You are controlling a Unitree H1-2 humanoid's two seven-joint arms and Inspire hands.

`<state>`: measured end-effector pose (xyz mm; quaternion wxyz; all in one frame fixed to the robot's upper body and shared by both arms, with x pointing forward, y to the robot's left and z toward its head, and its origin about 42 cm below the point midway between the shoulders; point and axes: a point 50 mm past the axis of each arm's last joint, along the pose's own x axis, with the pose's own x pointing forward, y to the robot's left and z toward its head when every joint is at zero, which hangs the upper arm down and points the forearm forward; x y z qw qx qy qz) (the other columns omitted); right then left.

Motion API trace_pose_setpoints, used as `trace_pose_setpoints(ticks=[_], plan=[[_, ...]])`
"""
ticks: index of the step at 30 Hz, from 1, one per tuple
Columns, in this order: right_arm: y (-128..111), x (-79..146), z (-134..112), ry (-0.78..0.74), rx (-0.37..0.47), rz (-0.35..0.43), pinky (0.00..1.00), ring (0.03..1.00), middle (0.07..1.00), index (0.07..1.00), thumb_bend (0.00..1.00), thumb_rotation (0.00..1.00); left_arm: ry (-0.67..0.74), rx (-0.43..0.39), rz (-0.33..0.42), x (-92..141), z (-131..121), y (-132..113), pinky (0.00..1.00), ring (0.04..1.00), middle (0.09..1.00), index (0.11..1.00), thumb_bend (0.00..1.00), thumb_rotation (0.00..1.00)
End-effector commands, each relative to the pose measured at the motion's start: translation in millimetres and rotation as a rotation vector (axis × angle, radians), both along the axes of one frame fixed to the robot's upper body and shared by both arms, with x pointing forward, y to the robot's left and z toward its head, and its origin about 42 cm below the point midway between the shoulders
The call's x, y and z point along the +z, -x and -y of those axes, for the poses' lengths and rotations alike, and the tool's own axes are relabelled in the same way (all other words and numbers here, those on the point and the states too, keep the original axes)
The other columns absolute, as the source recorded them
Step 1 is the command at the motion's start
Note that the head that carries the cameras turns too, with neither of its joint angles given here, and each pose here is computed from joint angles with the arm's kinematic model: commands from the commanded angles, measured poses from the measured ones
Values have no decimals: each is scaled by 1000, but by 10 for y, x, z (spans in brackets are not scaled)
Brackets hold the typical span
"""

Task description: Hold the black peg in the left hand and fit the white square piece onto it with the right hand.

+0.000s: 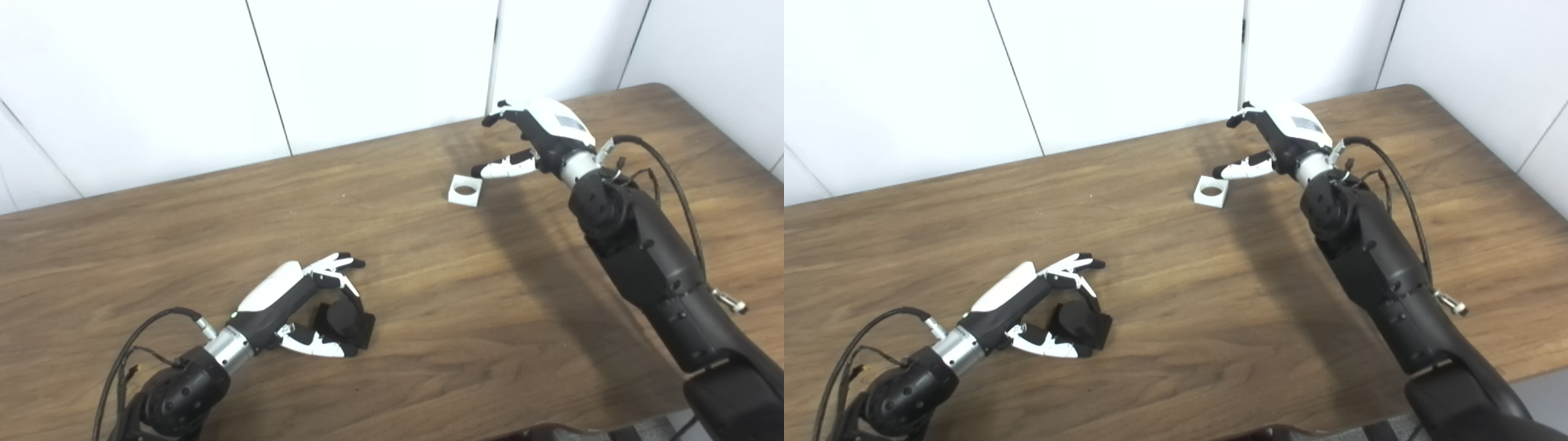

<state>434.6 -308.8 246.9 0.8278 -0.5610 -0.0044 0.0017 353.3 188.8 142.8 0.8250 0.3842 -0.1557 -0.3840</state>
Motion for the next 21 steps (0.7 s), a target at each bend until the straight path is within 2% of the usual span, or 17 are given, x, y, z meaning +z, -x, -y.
trace_pose_setpoints(ticks=[1, 4, 7, 14, 21], plan=[[-148, 335, -1, 56, 21, 53, 851, 953, 954, 788, 777, 437, -57, -2, 28, 76, -95, -39, 965, 978, 915, 492, 522, 68], [-210, 321, 1, 84, 27, -2, 931, 986, 973, 804, 787, 478, -67, 3, 29, 81, -98, -33, 964, 978, 916, 492, 522, 68], [-255, 303, 1, 116, 36, -46, 967, 998, 983, 813, 801, 506, -73, 4, 32, 83, -101, -31, 970, 980, 916, 492, 522, 68], [-284, 212, -94, 171, 61, -95, 960, 1000, 990, 808, 850, 660, -71, 9, 26, 76, -109, -26, 985, 983, 916, 492, 522, 67], [-260, 106, -194, 182, 85, -114, 971, 1000, 990, 790, 869, 668, -71, 13, 25, 80, -114, -29, 983, 982, 917, 492, 522, 68]])
